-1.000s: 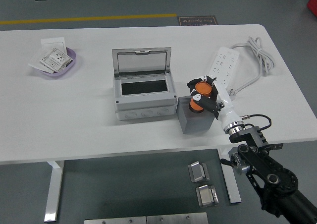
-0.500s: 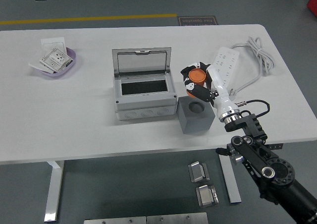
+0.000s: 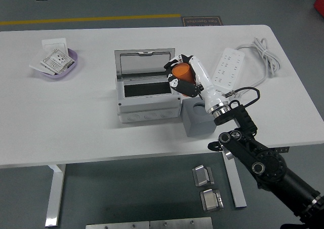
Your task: Pick up the cylinder from the cube,place it in the box,flap close box
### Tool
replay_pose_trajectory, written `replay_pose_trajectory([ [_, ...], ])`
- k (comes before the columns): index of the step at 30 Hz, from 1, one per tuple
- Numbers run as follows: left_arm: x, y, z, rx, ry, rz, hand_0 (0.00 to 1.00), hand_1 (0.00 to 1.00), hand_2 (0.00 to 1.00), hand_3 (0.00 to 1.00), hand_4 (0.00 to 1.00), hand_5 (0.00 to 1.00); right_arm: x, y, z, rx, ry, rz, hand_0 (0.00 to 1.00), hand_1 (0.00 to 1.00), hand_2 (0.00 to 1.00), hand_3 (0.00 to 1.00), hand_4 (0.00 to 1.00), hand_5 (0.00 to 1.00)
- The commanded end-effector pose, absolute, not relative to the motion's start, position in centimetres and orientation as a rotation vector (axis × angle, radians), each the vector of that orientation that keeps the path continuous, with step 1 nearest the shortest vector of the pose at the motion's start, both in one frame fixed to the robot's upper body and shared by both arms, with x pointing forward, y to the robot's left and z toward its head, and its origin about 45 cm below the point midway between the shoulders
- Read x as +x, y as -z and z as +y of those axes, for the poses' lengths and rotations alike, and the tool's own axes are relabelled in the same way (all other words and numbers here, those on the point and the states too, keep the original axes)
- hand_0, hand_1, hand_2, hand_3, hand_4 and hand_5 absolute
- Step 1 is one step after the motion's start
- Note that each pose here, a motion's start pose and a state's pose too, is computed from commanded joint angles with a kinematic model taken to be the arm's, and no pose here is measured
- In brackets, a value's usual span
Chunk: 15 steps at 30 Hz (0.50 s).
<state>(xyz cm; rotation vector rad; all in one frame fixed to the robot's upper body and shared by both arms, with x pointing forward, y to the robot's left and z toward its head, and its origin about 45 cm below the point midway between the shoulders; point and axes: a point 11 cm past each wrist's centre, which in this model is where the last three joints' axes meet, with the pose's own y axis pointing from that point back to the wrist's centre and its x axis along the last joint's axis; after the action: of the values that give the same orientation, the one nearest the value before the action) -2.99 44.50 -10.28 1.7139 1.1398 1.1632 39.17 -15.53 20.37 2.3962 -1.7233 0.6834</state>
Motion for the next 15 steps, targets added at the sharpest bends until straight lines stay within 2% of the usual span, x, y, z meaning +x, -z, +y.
replay_pose_trajectory([
  [2,-3.0,10.3,44.5,1.715,-1.164,1.138,0.76,0.796,0.8,0.892,0.853,0.595,39.4,-20.5,-14.9,2.397,-0.718,-1.686,0.022,0.163,0.411,0.354,0.002,0.002],
  [3,-3.0,10.3,44.6,1.716,-1.164,1.137,0.758,0.798,0.803,0.892,0.851,0.596,39.6,-20.6,-14.7,2.396,-0.736,-1.667,0.002,0.084,0.397,0.33,0.002,0.002],
  [15,-2.8,10.1,44.9,1.726,-1.164,1.13,0.758,0.8,0.804,0.889,0.848,0.599,42.9,-21.3,-13.0,2.242,-1.066,-1.367,0.002,0.06,0.383,0.322,0.002,0.002],
])
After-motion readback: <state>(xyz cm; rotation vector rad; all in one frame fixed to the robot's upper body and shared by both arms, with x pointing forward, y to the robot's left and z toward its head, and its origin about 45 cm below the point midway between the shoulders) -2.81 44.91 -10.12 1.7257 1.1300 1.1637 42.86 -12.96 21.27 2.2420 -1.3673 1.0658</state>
